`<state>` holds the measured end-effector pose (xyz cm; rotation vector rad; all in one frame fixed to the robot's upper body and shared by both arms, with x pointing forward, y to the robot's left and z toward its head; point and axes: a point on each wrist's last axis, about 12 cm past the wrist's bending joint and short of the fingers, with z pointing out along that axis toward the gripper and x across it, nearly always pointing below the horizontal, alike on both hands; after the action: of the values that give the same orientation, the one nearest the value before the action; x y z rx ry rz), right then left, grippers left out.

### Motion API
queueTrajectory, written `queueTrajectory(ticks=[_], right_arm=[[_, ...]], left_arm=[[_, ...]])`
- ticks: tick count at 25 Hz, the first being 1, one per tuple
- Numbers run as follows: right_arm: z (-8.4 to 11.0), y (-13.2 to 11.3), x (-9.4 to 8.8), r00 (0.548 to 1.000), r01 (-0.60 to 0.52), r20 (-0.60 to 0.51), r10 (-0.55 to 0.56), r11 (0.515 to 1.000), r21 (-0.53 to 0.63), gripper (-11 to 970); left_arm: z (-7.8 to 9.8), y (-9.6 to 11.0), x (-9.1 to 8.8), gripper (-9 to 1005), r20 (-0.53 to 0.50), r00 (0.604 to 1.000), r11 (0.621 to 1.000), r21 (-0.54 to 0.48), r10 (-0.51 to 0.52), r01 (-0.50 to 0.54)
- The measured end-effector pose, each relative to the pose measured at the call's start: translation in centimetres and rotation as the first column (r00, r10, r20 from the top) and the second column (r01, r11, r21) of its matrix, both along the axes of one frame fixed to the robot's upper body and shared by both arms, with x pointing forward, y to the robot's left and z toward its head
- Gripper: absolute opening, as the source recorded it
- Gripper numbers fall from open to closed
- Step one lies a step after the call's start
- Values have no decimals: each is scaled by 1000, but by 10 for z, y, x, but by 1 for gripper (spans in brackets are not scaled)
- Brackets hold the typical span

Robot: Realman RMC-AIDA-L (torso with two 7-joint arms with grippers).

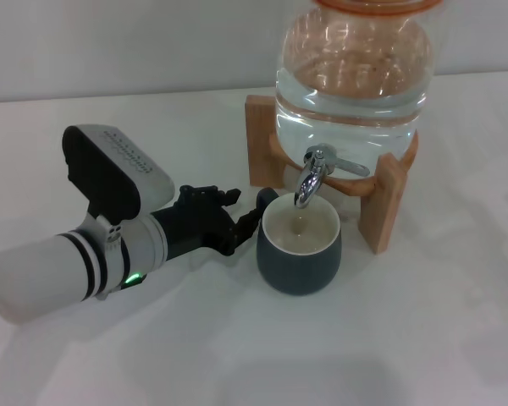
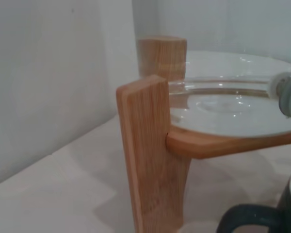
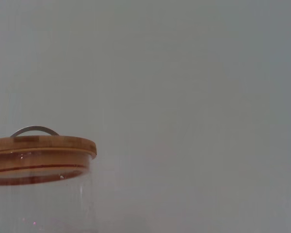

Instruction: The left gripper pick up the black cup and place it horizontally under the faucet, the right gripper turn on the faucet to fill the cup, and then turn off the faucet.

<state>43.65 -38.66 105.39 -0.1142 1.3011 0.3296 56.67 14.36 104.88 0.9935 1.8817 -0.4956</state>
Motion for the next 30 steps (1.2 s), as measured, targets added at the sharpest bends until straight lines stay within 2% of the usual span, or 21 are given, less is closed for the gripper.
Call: queueTrajectory(ticks=[2, 8, 12, 16, 19, 24, 28, 30], right_arm=[[0, 0, 0, 1000, 1, -1, -1, 1000, 0, 859], [0, 0, 0, 1000, 2, -4, -2, 1000, 0, 860], [-1, -1, 0, 1000, 5, -7, -5, 1000, 0, 860], [1, -7, -3, 1000, -6, -21, 6, 1000, 13, 860], [9, -16, -4, 996, -72, -48, 73, 997, 27, 860], [39, -31, -5, 963, -249, -112, 246, 969, -8, 854], [62, -23, 0, 906, -402, -168, 390, 915, -44, 854], [72, -10, 8, 851, -501, -216, 479, 864, -56, 854]], left_arm=[[-2, 3, -2, 426, 2, 1000, 1000, 3, 3, -3], [-2, 16, -5, 425, 6, 999, 999, -22, 34, -34], [4, 37, -9, 424, 10, 999, 992, -121, 43, -42], [7, 70, -18, 423, 10, 997, 967, -245, 75, -71], [7, 98, -28, 422, 13, 994, 939, -332, 107, -96], [7, 146, -46, 421, 30, 972, 868, -456, 233, -194], [8, 181, -59, 421, 41, 931, 813, -502, 364, -296], [9, 194, -63, 420, 48, 908, 789, -514, 417, -336]])
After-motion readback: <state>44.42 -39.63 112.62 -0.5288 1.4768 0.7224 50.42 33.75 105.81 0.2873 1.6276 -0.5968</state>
